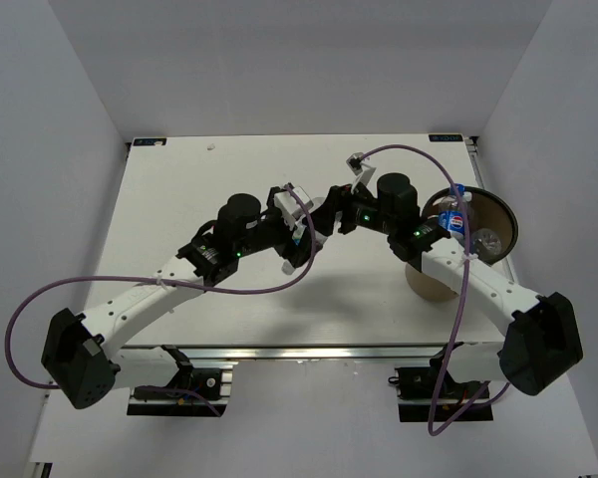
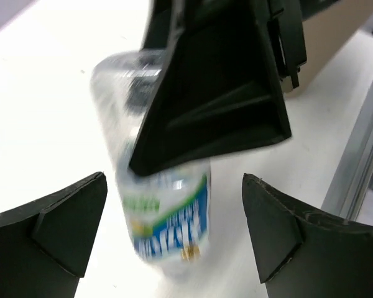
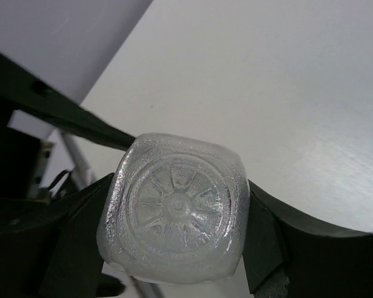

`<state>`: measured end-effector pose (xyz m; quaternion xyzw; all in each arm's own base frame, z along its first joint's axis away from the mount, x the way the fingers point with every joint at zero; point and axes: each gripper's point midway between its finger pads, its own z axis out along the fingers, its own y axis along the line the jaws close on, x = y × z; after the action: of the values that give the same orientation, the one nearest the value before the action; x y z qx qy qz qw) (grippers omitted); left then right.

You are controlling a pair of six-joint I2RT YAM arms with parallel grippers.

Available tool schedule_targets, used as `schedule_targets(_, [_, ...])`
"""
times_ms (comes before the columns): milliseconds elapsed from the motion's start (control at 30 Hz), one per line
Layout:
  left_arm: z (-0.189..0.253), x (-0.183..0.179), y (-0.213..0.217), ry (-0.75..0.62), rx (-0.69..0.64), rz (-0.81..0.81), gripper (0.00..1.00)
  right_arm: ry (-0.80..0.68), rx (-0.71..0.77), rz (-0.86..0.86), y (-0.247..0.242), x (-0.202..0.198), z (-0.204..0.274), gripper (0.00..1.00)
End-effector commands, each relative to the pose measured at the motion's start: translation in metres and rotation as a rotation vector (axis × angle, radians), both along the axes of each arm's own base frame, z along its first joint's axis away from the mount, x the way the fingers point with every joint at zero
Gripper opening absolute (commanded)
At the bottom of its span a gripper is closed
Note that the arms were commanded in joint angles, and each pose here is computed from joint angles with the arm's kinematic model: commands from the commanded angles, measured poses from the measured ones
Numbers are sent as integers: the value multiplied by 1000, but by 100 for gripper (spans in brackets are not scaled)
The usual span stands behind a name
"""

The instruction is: Put the plastic bottles in the bin

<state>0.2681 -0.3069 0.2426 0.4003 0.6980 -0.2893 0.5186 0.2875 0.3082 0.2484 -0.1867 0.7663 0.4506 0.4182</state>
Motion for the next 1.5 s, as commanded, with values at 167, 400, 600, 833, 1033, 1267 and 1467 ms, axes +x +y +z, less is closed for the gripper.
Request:
schedule_targets(167, [45,31,33,-32,-137,328,98,-464,-130,-562,-118,59,138,3])
schedule_targets(400, [35,76,53,49,-136,608,98,-701,-282,-1097,-253,23,262,0])
schedule_targets(600, [1,123,61,231,-128,692,98,-672,-467,-1476,-339,-26,270,0])
schedule_targets(833, [-33,152,78,341,-115,744,98,-486,-608,-1547,-361,-47,234,0])
schedule_targets(1033, [-51,158,86,386,-95,769,98,-403,-631,-1506,-353,-40,205,0])
schedule_targets(1267, [-60,153,96,398,-90,793,98,-300,-720,-1473,-351,-6,163,0])
schedule_targets(1467, [-61,150,103,393,-97,807,98,-112,-736,-1414,-364,27,85,0])
